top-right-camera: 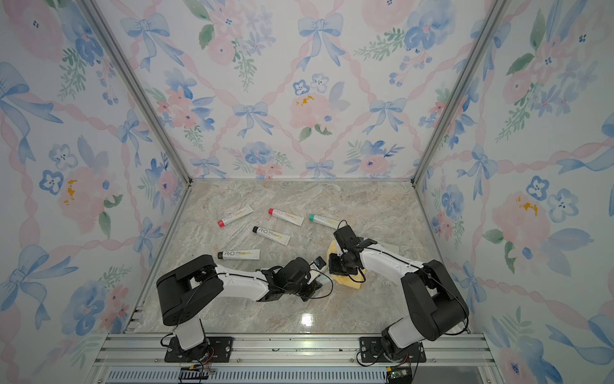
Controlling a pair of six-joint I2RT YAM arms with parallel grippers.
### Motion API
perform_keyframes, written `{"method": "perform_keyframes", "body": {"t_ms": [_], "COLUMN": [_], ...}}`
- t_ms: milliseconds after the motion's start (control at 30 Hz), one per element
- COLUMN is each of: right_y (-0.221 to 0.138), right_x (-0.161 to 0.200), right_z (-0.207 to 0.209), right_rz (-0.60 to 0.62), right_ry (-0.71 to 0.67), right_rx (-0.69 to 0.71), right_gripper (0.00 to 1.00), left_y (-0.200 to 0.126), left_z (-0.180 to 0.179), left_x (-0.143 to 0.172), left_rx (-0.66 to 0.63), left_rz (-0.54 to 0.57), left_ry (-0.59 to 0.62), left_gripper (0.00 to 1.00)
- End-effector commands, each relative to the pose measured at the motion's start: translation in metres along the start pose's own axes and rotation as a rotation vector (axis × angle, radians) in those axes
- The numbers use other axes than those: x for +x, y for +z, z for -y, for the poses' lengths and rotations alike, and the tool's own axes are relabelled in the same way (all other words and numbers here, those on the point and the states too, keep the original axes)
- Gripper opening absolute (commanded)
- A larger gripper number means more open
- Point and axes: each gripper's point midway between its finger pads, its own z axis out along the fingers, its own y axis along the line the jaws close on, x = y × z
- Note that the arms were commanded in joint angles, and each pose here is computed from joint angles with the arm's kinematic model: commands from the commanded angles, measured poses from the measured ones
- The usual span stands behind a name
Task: Wipe the surface of the toothpaste tube
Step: Wipe the dirt from the toothpaste tube, then move the toothpaste to the center of the board.
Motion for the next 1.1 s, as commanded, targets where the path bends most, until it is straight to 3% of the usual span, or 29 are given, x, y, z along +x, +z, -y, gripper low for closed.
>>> {"method": "perform_keyframes", "body": {"t_ms": [0,533,1067], "right_y": [0.009,-0.054,-0.036], "right_x": [0.030,0.022,0.022], "right_z": [0.053,0.114,0.095], "right_rz": [-0.117,0.163,0.111], "right_ry": [0.066,0.318,0.274], "right_rx": [0.176,0.230,0.170], "right_gripper": [0.13,0.13,0.13], "left_y": [0.002,0.013,0.066], "left_z": [-0.009,-0.027,-0.068], "left_x": [0.024,0.002,-0.049], "left_rx": [-0.035,-0.057,-0.076], "left_rz": [-0.071,-0.065,-0.081], "left_ry": [0.003,-0.020,-0.030], "left_gripper": [0.22,0.23,0.25]}}
